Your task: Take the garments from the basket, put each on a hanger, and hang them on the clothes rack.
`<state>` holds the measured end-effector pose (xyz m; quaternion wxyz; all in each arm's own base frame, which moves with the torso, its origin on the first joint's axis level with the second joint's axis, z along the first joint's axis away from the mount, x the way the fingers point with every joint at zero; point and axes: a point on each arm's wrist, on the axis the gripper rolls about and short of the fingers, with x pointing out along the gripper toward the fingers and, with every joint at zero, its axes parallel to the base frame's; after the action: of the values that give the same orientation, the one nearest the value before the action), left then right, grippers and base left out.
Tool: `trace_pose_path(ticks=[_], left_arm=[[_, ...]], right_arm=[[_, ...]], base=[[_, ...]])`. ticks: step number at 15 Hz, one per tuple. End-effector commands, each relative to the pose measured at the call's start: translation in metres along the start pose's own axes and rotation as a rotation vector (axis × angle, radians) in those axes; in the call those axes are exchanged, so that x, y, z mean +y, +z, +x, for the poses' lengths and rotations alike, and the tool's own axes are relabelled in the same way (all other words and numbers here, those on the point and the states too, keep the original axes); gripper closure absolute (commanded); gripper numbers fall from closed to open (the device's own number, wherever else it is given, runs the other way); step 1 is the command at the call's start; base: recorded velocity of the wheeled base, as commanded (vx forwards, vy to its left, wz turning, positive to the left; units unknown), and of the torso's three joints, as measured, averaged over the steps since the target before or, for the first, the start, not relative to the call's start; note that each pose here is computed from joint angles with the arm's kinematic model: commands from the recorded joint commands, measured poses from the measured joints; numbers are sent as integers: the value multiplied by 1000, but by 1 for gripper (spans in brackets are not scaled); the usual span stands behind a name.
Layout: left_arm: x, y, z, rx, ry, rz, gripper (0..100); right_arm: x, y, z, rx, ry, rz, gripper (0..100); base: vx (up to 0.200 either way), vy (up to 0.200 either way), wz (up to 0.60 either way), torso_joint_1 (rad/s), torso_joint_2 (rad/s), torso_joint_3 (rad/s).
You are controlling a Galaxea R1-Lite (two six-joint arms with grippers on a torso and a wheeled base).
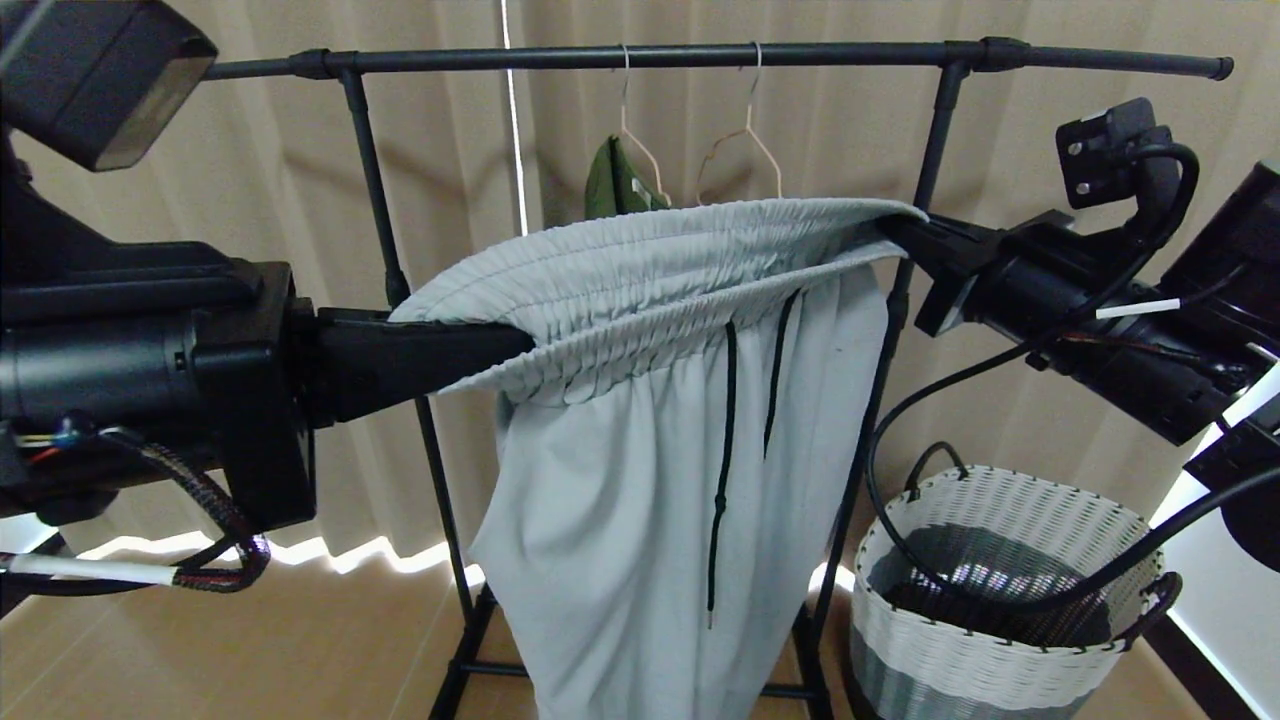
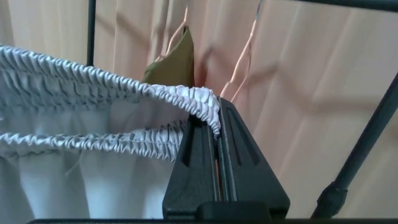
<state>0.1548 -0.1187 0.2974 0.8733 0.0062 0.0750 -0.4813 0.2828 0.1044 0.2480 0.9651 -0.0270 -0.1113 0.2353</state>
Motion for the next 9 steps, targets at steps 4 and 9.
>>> trace_pose_path(ticks=[4, 9], left_arm=[[36, -7, 21, 70, 372, 160, 100], [54, -10, 47, -6, 464, 200, 100]], right_arm=[[1, 5, -28, 12, -42, -61, 100], [-8, 10, -47, 12, -85, -145, 100]], base=[[0, 0, 0, 0, 0, 0], [0, 0, 0, 0, 0, 0]])
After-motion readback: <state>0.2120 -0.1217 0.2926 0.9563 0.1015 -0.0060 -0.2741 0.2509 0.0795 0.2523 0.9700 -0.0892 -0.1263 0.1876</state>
